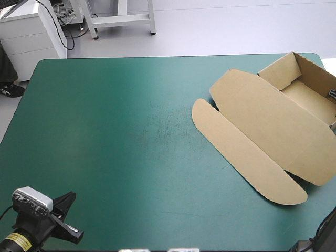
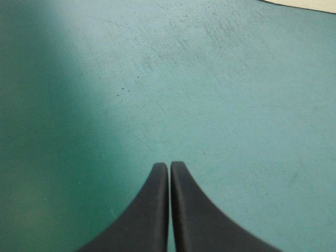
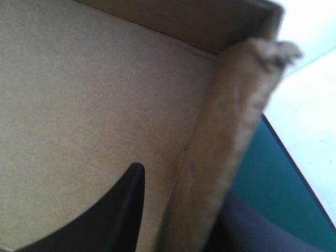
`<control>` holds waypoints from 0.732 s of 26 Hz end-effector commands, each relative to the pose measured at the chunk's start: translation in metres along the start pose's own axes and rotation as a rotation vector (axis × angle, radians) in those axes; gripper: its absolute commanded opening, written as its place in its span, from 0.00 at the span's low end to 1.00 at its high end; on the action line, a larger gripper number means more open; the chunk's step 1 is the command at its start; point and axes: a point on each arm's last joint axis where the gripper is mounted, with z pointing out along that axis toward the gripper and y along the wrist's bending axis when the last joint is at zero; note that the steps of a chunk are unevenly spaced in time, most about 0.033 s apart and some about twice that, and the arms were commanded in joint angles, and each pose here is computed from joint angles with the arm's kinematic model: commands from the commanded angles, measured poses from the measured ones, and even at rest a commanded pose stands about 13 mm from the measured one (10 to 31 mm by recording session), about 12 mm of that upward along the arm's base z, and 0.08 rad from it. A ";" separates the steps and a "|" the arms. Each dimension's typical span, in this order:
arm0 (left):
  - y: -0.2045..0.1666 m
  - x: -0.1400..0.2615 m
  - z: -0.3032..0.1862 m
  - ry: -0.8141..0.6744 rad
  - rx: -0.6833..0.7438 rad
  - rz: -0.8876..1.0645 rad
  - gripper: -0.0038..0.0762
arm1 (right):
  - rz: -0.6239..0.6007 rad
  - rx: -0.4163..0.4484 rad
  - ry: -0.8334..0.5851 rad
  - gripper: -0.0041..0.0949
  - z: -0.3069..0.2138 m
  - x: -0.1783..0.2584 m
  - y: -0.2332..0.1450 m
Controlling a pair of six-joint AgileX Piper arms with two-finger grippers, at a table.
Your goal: Fold the box
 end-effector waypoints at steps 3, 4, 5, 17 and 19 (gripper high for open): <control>0.000 -0.013 -0.003 -0.081 0.002 -0.012 0.04 | -0.017 -0.031 -0.096 0.51 -0.051 0.000 0.004; 0.000 -0.013 -0.003 -0.081 0.002 -0.012 0.04 | -0.022 -0.026 -0.109 0.53 -0.057 0.001 0.004; 0.001 -0.013 -0.003 -0.081 0.000 -0.010 0.04 | -0.033 -0.020 -0.124 0.56 -0.065 0.002 0.004; 0.001 -0.012 -0.002 -0.077 -0.004 -0.006 0.04 | -0.123 -0.351 -0.486 0.54 -0.236 0.057 0.051; 0.001 -0.012 -0.002 -0.077 -0.004 -0.006 0.04 | -0.260 -0.378 -0.583 0.46 -0.277 0.086 0.071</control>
